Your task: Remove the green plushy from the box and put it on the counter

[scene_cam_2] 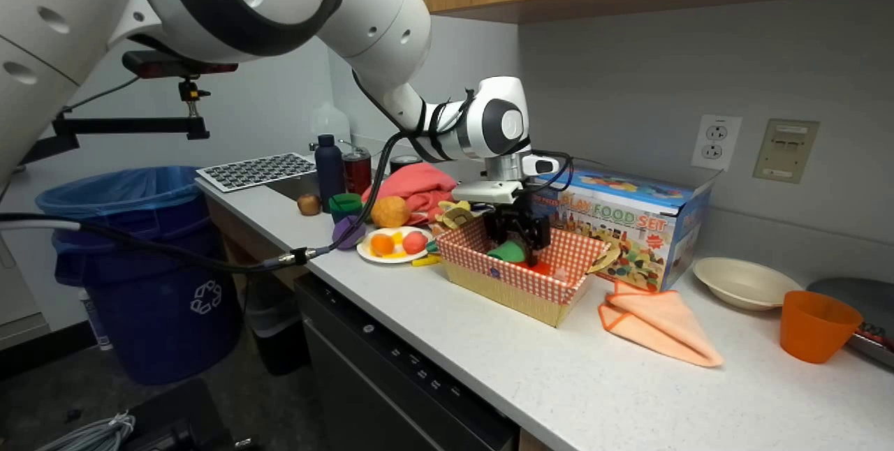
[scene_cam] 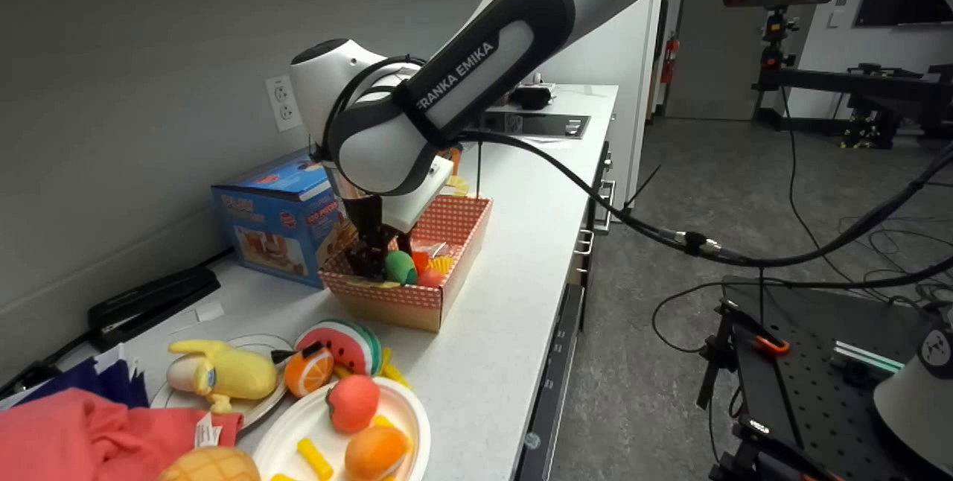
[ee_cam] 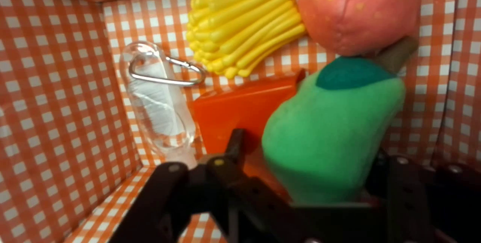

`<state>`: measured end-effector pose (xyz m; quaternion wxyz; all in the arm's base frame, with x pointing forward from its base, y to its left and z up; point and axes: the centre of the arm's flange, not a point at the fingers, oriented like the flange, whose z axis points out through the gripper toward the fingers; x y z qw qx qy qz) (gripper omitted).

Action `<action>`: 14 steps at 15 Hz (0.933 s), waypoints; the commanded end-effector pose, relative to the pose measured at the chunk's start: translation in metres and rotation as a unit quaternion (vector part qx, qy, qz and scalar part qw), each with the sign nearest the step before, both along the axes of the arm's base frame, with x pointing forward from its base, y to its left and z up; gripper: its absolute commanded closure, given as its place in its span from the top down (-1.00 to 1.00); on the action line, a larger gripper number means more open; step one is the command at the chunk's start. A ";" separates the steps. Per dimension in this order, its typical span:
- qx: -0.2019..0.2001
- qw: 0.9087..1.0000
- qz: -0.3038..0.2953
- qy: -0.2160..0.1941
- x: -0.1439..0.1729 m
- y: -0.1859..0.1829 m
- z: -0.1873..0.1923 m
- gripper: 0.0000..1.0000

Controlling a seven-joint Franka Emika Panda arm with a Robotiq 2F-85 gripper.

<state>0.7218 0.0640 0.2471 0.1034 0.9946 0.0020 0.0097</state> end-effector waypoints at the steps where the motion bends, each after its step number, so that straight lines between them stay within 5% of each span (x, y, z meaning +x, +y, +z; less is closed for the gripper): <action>1: -0.004 1.000 -0.006 -0.003 0.015 0.003 0.007 -0.05; 4: -0.006 1.000 -0.009 -0.005 0.013 0.005 0.015 -0.02; 5: -0.009 1.000 -0.011 -0.006 0.011 0.006 0.016 -0.17; 6: -0.011 1.000 -0.011 -0.007 0.007 0.007 0.017 -0.55; 8: -0.016 1.000 -0.012 -0.008 -0.001 0.013 0.026 -0.80; 14: -0.045 0.999 -0.004 -0.012 -0.047 0.039 0.066 -0.89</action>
